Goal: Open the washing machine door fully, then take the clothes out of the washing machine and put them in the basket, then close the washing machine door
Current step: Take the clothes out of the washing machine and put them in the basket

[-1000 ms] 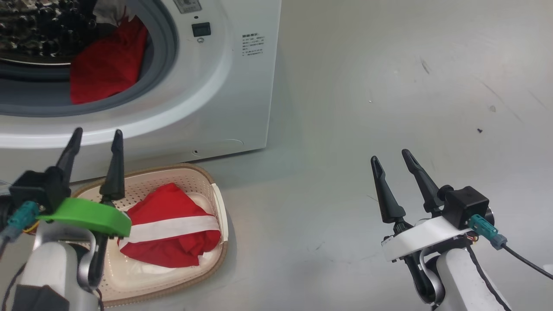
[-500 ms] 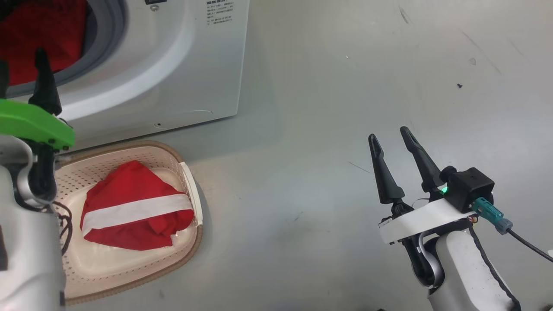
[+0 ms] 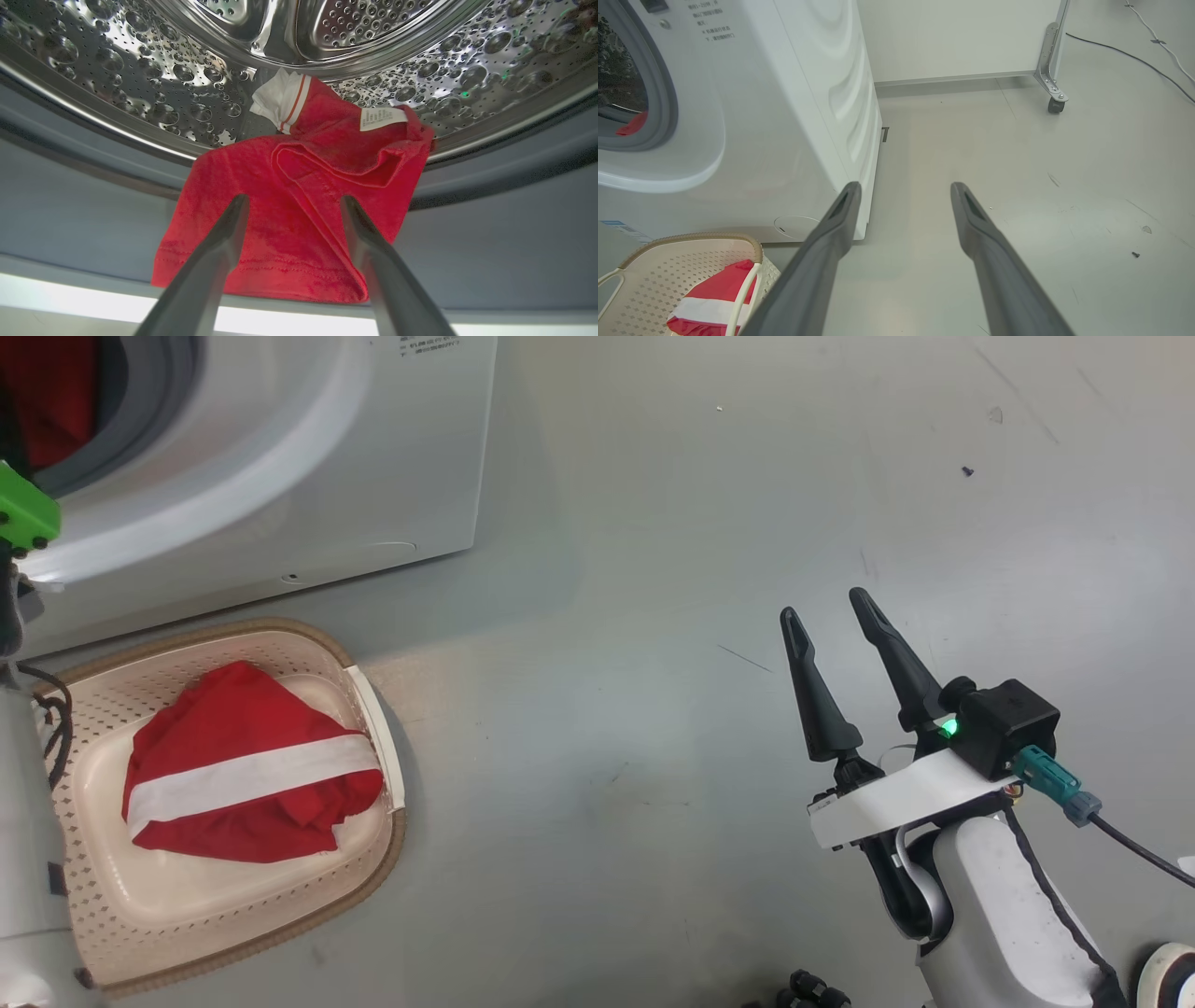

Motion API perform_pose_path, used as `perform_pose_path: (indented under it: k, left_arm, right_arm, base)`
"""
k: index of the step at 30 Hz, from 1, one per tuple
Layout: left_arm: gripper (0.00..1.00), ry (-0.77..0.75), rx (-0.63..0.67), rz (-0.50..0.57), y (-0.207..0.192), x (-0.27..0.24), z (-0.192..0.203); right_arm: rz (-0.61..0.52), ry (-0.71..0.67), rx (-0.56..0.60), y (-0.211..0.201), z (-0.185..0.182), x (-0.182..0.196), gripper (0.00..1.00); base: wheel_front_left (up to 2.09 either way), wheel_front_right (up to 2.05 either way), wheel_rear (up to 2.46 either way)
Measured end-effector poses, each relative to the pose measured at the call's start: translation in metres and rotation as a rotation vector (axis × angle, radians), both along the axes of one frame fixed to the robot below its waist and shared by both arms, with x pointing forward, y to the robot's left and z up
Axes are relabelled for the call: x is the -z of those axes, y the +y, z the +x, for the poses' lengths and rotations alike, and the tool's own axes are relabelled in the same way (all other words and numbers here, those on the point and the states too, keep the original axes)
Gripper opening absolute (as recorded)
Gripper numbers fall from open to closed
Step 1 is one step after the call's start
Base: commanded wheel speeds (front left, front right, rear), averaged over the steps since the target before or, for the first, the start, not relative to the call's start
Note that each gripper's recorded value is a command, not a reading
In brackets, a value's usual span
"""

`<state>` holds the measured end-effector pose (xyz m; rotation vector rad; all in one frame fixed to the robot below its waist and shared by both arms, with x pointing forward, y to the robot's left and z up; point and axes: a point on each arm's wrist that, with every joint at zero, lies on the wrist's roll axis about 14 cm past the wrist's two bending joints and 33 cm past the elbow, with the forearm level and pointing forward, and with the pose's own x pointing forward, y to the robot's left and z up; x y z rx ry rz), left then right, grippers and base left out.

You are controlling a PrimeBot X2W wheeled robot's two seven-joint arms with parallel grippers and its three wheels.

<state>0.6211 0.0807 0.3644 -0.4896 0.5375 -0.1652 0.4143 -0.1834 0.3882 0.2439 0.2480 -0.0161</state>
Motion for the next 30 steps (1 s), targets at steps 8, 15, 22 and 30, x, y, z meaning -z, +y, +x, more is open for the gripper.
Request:
perform_pose_path:
  k: [8,15,22,30]
  left_arm:
    - [1.00,0.049,0.020,0.002,-0.008,0.013,0.016]
    - [1.00,0.070,0.073,0.047,-0.017,0.020,0.024]
    - [1.00,0.066,0.090,0.116,-0.012,0.021,0.040]
    - [1.00,0.099,0.113,0.110,-0.026,0.033,0.047]
  right_arm:
    - [-0.012,0.026,0.012,-0.005,-0.002,0.008,1.00]
    - [-0.019,0.028,0.011,-0.007,0.001,0.010,1.00]
    - [-0.019,0.041,0.003,-0.005,0.000,0.014,1.00]
    - [-0.019,0.050,0.008,-0.007,0.000,0.017,1.00]
  base:
    - [0.00,0.00,0.00]
    - [0.00,0.00,0.00]
    - [0.00,0.00,0.00]
    - [0.00,0.00,0.00]
